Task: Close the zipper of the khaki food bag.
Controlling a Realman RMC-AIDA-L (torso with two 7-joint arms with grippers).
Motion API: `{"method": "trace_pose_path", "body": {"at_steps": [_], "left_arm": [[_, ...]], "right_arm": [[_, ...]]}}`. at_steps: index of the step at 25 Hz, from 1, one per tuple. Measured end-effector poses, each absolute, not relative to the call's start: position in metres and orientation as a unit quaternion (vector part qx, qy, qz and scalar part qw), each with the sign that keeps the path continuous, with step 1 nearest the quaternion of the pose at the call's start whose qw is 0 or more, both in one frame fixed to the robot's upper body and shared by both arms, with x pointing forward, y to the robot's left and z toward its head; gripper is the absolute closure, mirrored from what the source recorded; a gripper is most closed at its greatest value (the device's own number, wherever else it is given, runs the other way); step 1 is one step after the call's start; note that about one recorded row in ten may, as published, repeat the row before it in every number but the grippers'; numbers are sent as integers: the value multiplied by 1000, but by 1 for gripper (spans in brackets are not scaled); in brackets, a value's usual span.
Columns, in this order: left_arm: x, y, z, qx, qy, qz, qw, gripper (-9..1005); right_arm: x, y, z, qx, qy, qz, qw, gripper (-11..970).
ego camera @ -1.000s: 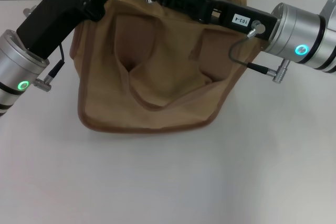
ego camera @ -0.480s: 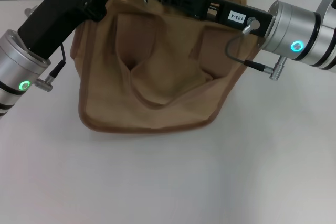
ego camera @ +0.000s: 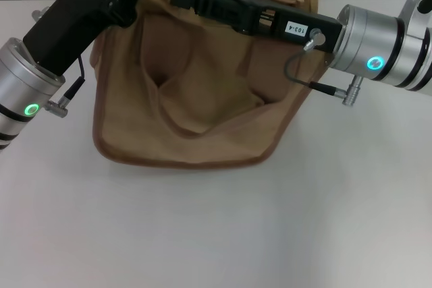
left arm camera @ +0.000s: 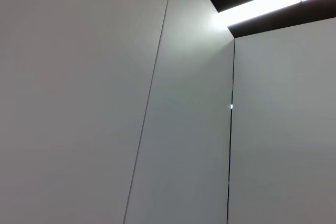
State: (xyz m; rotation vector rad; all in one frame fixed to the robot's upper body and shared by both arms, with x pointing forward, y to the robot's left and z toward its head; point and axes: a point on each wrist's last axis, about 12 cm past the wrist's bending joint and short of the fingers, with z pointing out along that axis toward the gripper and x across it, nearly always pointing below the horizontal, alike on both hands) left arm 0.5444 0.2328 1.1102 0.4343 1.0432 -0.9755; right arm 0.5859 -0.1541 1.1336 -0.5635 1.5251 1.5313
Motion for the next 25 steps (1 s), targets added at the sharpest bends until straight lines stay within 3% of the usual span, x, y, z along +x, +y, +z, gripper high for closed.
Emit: {"method": "trace_pose_path", "body": {"at_steps": [6,12,23,25], "left_arm": [[545,233,1111,198,473,-444,734,968],[544,232,1111,199,471,-446,735,968],[543,233,1111,197,471,-446,735,967],[543,233,1110,197,472,-446,735,967]], "right_arm": [[581,-155,1137,-236,598,632,434,467],[583,-156,1136,-231,602,628,436,411],[583,-157,1136,-230,596,623,452,433],[583,-158,1136,-232,590,617,467,493]]}}
